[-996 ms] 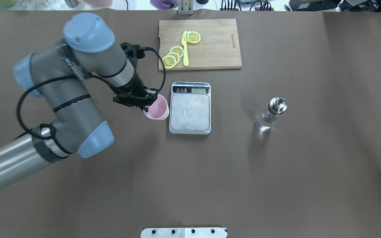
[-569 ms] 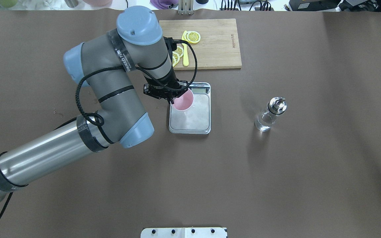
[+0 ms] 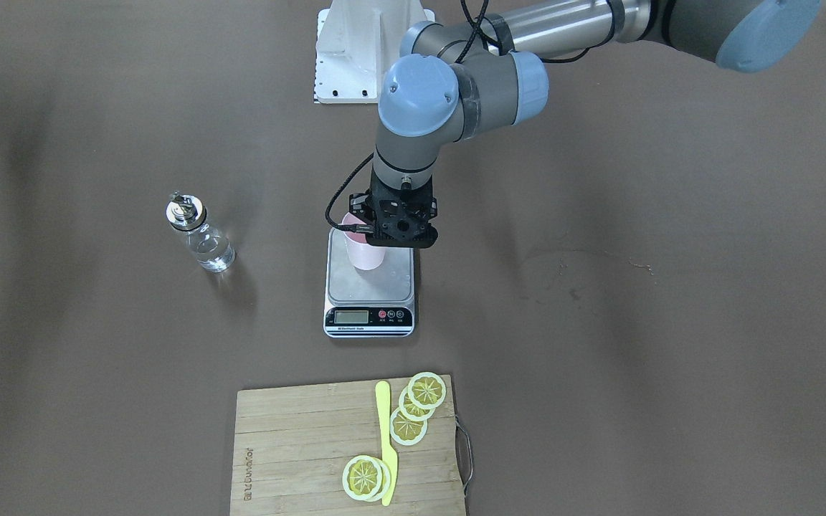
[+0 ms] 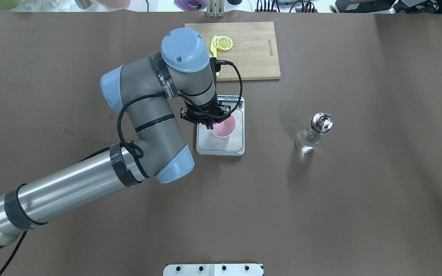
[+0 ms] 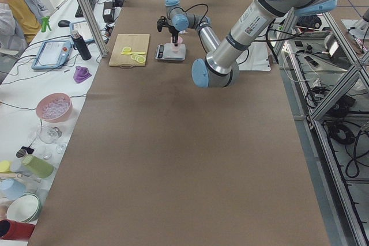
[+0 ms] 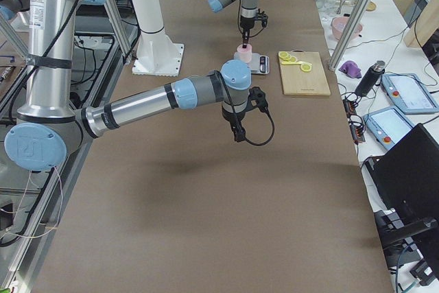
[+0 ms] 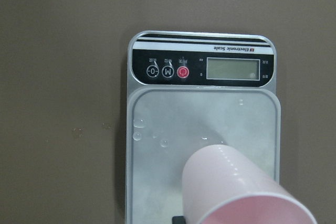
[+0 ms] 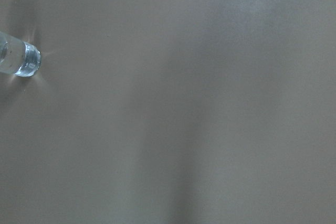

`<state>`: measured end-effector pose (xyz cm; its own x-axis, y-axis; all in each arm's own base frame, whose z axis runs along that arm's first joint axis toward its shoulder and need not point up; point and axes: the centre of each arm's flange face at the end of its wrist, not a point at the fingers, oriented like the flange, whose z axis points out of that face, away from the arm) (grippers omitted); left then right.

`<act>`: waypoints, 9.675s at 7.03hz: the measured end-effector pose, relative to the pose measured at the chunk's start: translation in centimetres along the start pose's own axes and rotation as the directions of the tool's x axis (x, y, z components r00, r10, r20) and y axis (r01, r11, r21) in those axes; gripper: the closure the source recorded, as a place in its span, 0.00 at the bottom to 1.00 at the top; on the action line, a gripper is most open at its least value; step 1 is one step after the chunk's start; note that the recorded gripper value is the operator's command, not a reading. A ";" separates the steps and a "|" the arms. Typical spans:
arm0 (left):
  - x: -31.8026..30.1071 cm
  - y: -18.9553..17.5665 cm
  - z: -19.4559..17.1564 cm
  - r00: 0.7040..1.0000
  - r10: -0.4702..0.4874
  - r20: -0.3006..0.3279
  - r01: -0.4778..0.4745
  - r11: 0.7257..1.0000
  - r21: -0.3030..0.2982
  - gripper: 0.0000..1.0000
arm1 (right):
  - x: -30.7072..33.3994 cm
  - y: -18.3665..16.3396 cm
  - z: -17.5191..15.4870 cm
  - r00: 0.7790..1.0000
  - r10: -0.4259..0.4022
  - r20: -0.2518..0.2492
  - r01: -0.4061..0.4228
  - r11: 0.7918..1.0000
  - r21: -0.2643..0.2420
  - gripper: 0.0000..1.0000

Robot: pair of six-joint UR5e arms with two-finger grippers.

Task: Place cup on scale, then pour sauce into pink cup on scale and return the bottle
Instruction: 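Carry the pink cup with the left gripper onto the scale, then release the cup and lift the left gripper while the right arm approaches, then lower the right gripper to the glass sauce bottle, then close the right gripper around the glass sauce bottle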

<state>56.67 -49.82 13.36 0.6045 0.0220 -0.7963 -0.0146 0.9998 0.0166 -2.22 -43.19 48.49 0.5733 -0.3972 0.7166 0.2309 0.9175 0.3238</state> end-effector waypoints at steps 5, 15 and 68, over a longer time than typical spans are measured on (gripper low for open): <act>-3.2 -1.7 -3.4 0.999 0.000 -0.047 0.003 0.998 0.057 0.03 | -6.7 -5.4 2.3 0.986 -0.155 0.065 0.156 0.988 -0.018 0.00; -16.0 -5.2 -9.9 0.997 -0.056 -0.058 0.063 0.991 0.116 0.03 | -13.9 -9.1 5.1 0.835 -0.501 0.227 0.462 0.863 0.204 0.06; -18.4 -6.0 -13.1 0.993 -0.090 -0.074 0.098 0.990 0.105 0.03 | -20.7 -4.0 30.0 0.849 -0.527 0.048 0.229 0.447 0.865 1.00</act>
<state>35.23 -56.27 19.97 0.5425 -0.0685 -0.8372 0.1281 0.9918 0.0019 -38.58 -39.24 50.89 0.3273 -0.8213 0.4673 -0.4451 0.3022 0.8429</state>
